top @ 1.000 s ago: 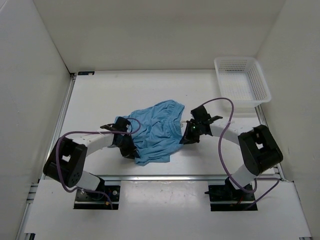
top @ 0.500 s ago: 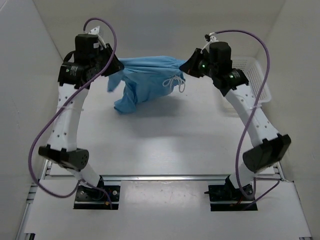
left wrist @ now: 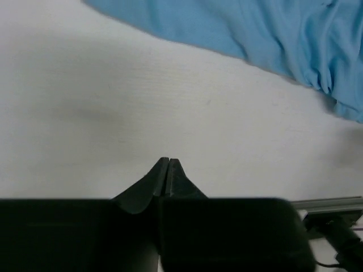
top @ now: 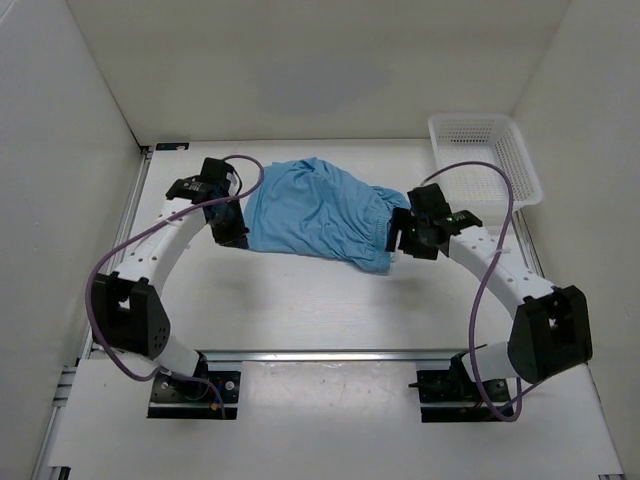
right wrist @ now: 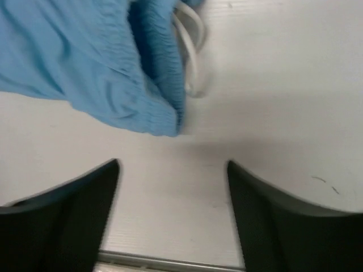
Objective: Fold and stack the shorts
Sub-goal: Flatten the shorts out
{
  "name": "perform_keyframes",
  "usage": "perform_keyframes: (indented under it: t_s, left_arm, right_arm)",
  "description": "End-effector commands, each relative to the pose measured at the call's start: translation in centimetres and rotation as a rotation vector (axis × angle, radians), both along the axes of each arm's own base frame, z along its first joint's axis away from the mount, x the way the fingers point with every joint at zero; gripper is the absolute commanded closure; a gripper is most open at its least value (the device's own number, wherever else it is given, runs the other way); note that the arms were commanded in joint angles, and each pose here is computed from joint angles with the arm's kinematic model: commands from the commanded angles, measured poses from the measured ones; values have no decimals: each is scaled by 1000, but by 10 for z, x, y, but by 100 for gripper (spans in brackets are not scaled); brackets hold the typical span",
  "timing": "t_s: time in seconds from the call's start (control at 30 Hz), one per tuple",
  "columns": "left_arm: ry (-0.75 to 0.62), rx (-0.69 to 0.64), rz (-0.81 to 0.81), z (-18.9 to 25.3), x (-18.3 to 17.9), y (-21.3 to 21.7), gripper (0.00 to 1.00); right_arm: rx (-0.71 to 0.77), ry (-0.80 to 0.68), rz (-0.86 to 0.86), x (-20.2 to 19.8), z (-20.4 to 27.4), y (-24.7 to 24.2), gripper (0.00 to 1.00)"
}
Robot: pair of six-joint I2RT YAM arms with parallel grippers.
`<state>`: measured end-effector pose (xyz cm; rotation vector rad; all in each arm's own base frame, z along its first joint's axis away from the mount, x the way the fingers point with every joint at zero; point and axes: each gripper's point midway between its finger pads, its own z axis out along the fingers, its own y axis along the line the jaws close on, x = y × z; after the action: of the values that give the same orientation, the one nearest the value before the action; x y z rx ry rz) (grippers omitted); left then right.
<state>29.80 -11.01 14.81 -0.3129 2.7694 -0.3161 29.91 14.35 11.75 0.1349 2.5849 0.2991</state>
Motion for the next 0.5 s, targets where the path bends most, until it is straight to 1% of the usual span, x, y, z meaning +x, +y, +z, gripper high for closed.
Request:
perform_keyframes:
  t_s: [0.0,0.03,0.07,0.1,0.13,0.17,0.2,0.27,0.3,0.33,0.37,0.4,0.47]
  left_arm:
    - [-161,-10,11,34,39,-5,90]
    - [-119,16,18,17,49,-5,90]
    - [-129,21,32,20,61,-6,90]
    - [-127,54,47,15,71,-2,90]
    - [-85,81,51,-4,80,-2,87]
    - [-96,81,76,-2,92,0,49]
    - [-77,71,83,-8,96,-3,33]
    - [-27,42,103,-28,102,0,12]
    - [0,-4,129,-35,101,0,3]
    - [17,-16,143,-43,101,2,0]
    - [34,-28,137,-51,99,-1,0]
    - [59,-37,153,-63,96,2,0]
    - [75,-42,151,-72,94,1,0]
  right_arm:
    - [19,-122,-89,1,33,-17,32]
    - [26,-126,-116,-1,33,-19,43]
    - [47,-130,-103,-5,36,-17,56]
    - [57,-109,-102,-8,31,-18,77]
    - [90,-119,-106,-7,36,-16,84]
    - [127,-77,-106,-12,28,-16,91]
    - [164,-72,-96,-12,30,-13,91]
    - [236,-23,-107,-17,20,-12,91]
    - [267,-7,-129,-16,16,-19,86]
    - [301,33,-137,-23,4,-20,70]
    - [375,41,-130,-22,5,-17,59]
    - [402,69,-125,-29,-4,-16,35]
    - [462,99,-133,-32,-9,-13,24]
